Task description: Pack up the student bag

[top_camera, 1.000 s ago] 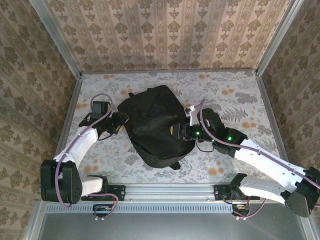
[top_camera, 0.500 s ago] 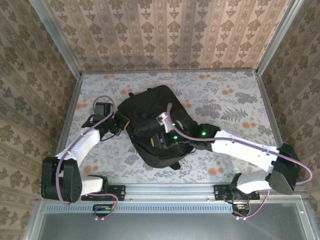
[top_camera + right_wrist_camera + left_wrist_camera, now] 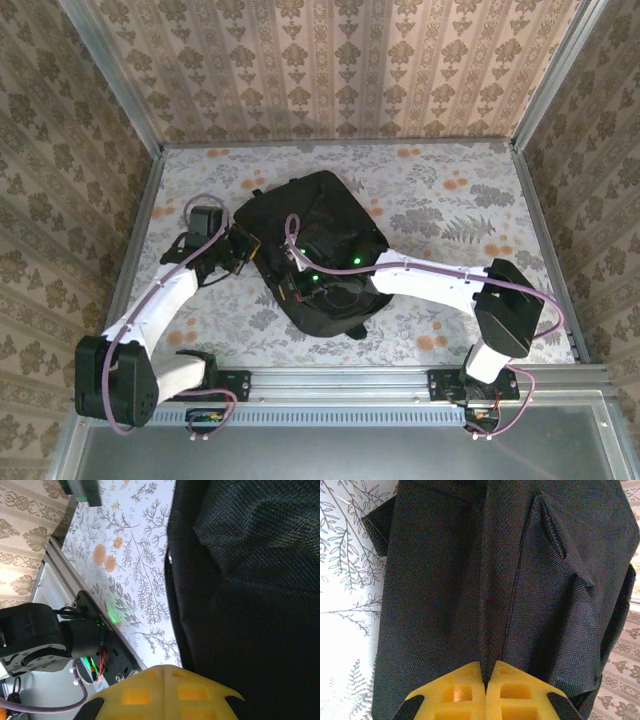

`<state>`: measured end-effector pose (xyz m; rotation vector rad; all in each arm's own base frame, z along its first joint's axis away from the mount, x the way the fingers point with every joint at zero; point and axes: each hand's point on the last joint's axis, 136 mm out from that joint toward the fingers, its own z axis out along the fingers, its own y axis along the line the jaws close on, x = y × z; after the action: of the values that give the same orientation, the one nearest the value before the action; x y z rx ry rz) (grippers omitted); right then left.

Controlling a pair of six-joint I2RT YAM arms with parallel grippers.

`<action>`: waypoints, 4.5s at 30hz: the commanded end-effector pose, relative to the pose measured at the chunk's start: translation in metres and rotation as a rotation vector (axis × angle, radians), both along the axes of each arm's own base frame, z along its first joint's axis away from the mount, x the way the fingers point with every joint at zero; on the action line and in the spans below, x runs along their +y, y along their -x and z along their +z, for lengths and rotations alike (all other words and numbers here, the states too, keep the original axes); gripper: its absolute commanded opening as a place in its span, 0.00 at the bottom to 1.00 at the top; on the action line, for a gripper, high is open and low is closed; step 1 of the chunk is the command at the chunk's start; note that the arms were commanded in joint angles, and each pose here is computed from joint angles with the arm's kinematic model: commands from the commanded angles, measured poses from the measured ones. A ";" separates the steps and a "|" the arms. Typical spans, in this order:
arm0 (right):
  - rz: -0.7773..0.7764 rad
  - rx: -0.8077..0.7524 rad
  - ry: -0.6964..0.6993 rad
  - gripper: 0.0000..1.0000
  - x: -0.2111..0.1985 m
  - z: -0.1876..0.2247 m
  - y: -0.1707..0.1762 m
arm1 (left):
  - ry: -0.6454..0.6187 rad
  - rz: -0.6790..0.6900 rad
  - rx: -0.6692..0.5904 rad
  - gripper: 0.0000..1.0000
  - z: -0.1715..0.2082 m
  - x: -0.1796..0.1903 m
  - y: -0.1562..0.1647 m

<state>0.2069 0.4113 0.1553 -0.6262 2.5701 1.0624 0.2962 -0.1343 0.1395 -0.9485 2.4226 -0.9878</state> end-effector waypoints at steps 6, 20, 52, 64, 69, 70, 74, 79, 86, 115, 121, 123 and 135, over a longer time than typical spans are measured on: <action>-0.073 -0.047 0.096 0.07 -0.013 -0.017 -0.018 | 0.057 -0.004 -0.078 0.00 0.034 -0.006 0.007; -0.054 0.105 -0.054 0.21 -0.002 -0.020 -0.022 | 0.068 -0.021 -0.073 0.00 0.031 -0.013 0.012; -0.047 -0.051 0.036 0.27 0.030 -0.028 -0.035 | 0.084 0.064 -0.024 0.00 0.019 -0.012 0.022; 0.027 0.183 -0.316 0.20 0.051 0.004 -0.030 | 0.070 0.057 -0.026 0.00 0.009 -0.013 0.019; 0.068 0.293 -0.406 0.20 0.059 0.009 -0.026 | 0.072 0.043 -0.031 0.00 0.008 -0.015 0.018; 0.072 0.300 -0.405 0.19 0.060 0.008 -0.025 | 0.073 0.042 -0.033 0.00 0.009 -0.015 0.018; 0.050 0.320 -0.411 0.14 0.058 0.004 -0.031 | 0.067 0.037 -0.036 0.00 0.009 -0.015 0.017; 0.013 0.344 -0.432 0.09 0.051 0.000 -0.038 | 0.056 0.035 -0.041 0.00 0.008 -0.013 0.016; 0.022 0.332 -0.401 0.09 0.041 -0.005 -0.033 | 0.049 0.048 -0.049 0.00 0.009 -0.003 0.008; 0.054 0.335 -0.379 0.14 0.028 -0.003 -0.023 | 0.037 0.046 -0.037 0.00 0.005 0.004 0.002; 0.105 0.385 -0.390 0.26 0.034 -0.007 -0.010 | 0.038 0.045 -0.034 0.00 0.004 0.004 0.002; 0.124 0.393 -0.385 0.27 0.037 -0.009 -0.004 | 0.036 0.045 -0.034 0.00 0.003 0.005 0.001; 0.155 0.393 -0.324 0.27 0.029 -0.019 0.009 | 0.027 0.050 -0.033 0.00 0.001 0.008 0.002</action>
<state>0.2150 0.4441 0.1424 -0.5039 2.5533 1.7705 0.2846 -0.1229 0.1252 -1.0514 2.3858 -0.9706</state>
